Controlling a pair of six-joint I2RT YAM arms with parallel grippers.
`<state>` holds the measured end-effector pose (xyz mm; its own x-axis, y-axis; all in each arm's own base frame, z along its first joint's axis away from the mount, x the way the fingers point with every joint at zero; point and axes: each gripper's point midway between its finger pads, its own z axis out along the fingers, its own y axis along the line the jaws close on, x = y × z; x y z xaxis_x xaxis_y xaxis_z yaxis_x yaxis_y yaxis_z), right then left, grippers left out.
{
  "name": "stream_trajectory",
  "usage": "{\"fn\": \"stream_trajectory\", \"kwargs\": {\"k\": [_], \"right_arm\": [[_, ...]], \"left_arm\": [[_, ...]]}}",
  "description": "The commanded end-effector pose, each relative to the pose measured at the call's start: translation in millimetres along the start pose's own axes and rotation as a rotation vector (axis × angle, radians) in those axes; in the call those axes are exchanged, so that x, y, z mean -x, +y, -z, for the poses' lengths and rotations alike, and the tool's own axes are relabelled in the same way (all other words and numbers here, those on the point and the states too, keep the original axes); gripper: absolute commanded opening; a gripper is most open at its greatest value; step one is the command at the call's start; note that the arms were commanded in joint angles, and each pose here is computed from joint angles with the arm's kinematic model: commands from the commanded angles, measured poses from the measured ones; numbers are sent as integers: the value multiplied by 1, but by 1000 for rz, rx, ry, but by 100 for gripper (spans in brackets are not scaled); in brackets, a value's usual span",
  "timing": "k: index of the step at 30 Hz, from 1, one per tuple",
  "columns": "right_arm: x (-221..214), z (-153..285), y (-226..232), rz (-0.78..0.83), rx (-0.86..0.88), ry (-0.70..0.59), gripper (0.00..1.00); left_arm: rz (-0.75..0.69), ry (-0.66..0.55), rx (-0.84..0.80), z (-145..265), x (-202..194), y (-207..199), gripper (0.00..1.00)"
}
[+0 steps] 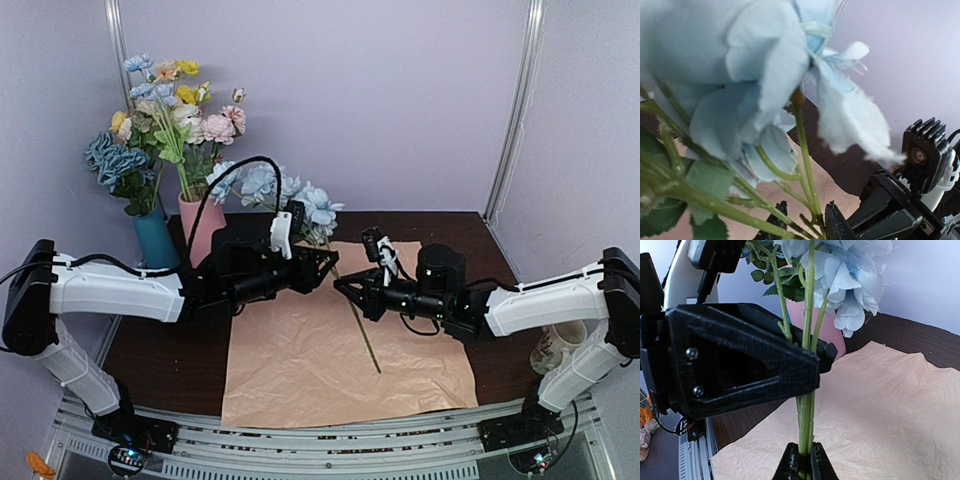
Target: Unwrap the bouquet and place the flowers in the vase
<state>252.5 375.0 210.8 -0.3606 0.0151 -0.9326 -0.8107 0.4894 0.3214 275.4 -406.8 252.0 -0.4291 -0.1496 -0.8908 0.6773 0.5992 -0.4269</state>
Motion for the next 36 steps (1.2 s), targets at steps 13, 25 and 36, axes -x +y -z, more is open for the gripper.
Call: {"fn": "stream_trajectory", "kwargs": {"k": [13, 25, 36], "right_arm": [[4, 0, 14, 44, 52, -19, 7], [1, 1, 7, 39, 17, -26, 78], [-3, 3, -1, 42, -20, -37, 96]], "left_arm": [[22, -94, -46, 12, 16, -8, 0], [-76, -139, 6, 42, 48, -10, 0], [-212, -99, 119, 50, 75, -6, 0]]}}
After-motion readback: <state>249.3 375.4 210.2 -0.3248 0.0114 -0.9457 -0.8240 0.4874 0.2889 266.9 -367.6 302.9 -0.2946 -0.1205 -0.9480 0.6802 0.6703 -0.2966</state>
